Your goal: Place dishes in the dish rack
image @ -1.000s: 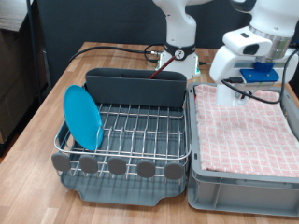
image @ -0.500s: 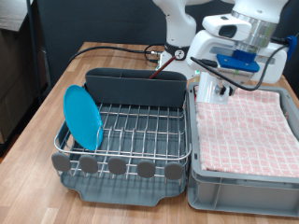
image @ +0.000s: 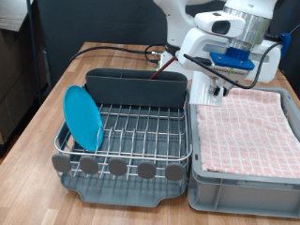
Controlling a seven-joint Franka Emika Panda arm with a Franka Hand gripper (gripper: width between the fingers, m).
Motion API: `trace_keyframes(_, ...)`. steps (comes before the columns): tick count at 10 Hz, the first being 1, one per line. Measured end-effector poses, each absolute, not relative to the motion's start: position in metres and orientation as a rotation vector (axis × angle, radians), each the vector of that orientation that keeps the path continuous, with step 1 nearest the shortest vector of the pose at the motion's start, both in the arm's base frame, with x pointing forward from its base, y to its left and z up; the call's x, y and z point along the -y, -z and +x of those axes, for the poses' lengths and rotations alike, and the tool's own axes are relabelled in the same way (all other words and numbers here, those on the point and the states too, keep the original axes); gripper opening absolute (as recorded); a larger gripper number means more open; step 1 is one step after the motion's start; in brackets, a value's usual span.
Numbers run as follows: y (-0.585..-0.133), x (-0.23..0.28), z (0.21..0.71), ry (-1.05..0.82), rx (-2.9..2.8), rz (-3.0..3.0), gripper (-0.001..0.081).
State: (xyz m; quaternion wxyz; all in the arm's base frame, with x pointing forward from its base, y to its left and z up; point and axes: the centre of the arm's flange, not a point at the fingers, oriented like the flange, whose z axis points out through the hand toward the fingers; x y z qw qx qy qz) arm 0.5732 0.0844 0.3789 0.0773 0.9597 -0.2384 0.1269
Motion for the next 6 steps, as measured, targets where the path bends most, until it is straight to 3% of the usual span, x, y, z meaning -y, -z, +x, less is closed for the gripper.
trace_keyframes(6,-0.387,-0.057,0.6,-0.534,0.761,2.961,0.0073)
